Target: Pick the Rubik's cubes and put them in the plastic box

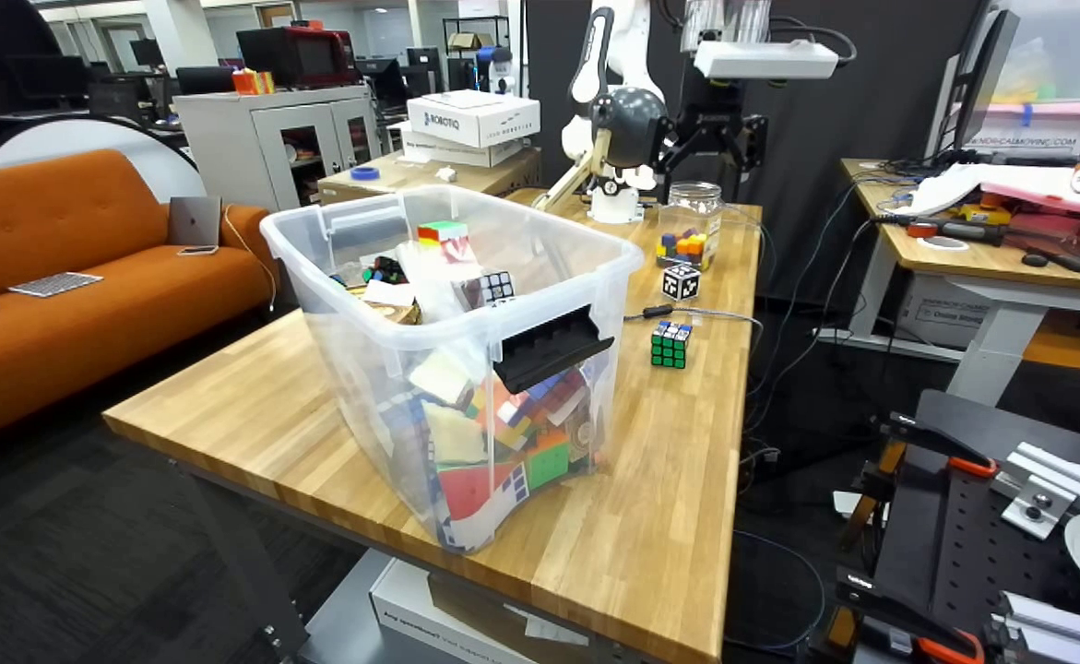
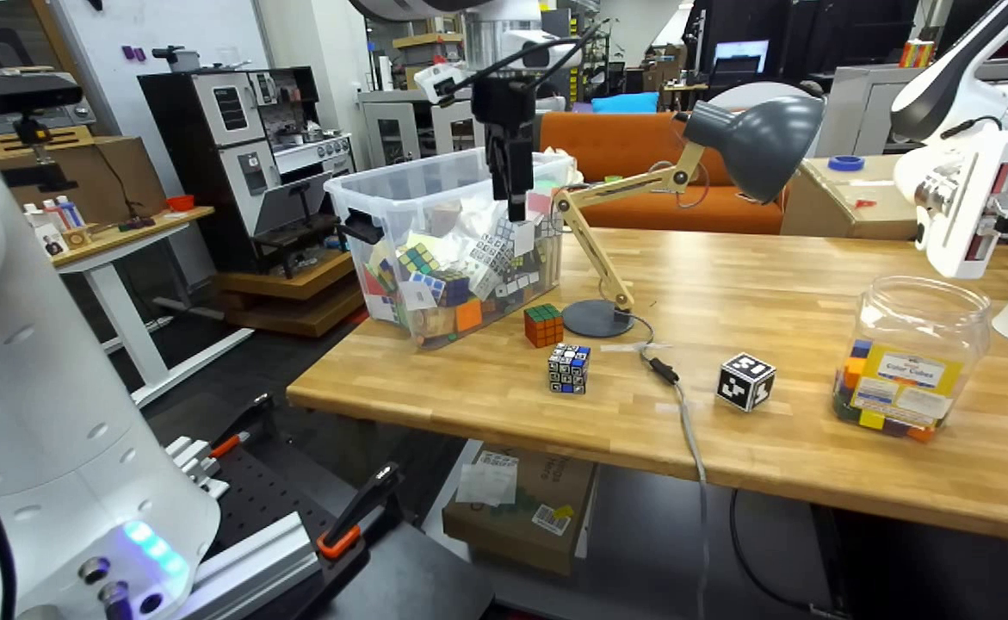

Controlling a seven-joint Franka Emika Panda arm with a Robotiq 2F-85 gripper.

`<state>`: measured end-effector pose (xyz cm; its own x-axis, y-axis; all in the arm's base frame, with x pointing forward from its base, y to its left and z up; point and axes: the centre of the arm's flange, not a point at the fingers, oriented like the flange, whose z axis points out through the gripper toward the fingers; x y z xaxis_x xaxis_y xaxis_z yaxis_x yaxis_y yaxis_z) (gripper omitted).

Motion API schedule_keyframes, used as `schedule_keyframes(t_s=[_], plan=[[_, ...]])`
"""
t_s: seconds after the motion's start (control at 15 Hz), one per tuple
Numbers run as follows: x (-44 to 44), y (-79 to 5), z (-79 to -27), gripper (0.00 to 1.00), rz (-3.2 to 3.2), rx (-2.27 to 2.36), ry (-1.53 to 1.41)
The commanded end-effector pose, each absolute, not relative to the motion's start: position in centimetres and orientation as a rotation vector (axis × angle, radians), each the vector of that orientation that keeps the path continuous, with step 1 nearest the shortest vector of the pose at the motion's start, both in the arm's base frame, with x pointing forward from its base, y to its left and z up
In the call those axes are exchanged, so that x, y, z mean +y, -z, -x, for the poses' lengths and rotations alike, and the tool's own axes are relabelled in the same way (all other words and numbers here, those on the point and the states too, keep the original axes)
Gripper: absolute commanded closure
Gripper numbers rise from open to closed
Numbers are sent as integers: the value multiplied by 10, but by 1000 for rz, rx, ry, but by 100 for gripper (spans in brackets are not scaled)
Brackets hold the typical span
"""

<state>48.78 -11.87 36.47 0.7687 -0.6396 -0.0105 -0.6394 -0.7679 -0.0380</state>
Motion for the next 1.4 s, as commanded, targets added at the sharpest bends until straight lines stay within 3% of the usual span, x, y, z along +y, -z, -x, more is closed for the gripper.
schedule_keyframes(t_s=[0.0, 0.87, 1.33], plan=[[-132, -329, -515, 0, 2923, 1173, -61], [-146, -289, -524, 0, 2898, 1301, -83], [-175, -222, -537, 0, 2847, 1386, -307]])
